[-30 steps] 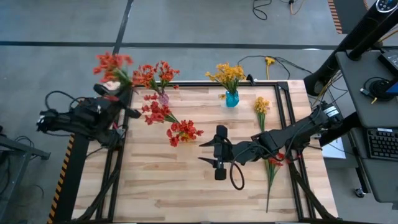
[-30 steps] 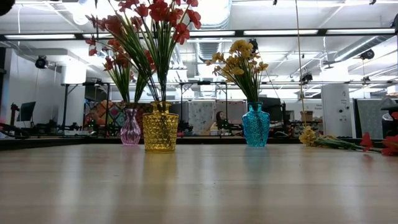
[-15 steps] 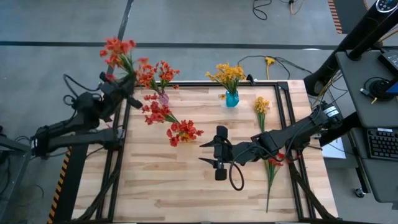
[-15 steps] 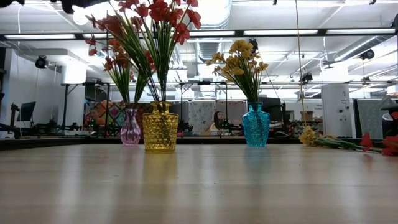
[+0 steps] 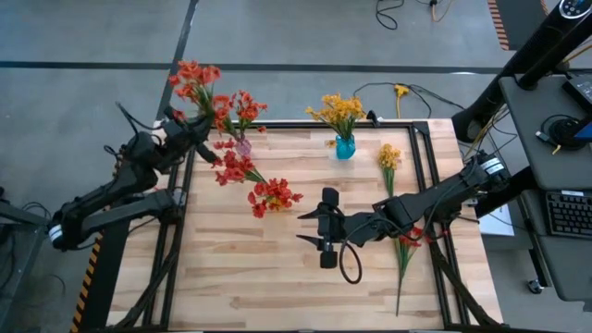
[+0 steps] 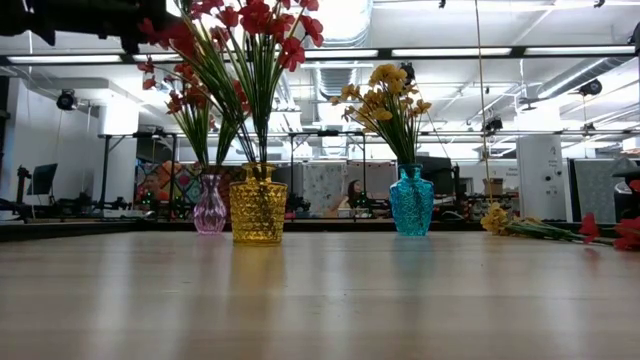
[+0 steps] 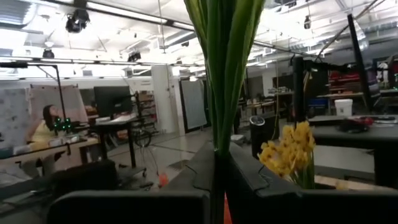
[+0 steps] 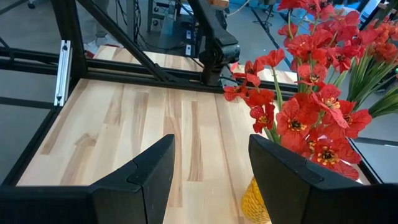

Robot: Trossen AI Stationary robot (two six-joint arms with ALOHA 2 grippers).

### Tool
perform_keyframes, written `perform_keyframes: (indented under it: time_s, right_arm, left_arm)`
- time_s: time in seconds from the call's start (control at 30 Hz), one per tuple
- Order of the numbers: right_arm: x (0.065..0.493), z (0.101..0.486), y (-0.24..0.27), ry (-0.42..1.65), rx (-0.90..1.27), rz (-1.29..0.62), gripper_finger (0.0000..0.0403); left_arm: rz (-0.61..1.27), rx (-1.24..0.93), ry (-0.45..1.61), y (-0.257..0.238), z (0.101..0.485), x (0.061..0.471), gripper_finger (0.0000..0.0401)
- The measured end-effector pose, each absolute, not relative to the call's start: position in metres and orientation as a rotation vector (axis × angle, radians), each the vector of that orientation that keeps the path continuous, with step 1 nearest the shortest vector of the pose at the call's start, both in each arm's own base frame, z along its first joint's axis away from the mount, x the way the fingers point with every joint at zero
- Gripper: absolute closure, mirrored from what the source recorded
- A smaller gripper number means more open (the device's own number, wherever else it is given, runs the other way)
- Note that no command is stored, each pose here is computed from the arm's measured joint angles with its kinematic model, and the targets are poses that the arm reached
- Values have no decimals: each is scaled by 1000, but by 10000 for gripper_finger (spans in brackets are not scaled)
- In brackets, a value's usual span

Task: Sort flowers into vase by color
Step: Put the orange flower into the pink vase

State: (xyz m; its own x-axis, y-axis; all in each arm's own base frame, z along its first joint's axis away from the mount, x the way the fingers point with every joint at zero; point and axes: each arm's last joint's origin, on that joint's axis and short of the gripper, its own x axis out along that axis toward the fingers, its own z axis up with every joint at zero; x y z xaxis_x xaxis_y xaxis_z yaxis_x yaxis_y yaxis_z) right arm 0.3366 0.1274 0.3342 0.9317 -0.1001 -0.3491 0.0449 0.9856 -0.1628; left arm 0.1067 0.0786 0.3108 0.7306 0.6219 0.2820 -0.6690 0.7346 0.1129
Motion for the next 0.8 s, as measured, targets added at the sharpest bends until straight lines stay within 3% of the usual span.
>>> perform_keyframes:
  time_s: [0.8]
  right_arm:
    - [338,331,123,371,-143,-90,204]
  left_arm:
    - [619,207,-219,83,267,117,400]
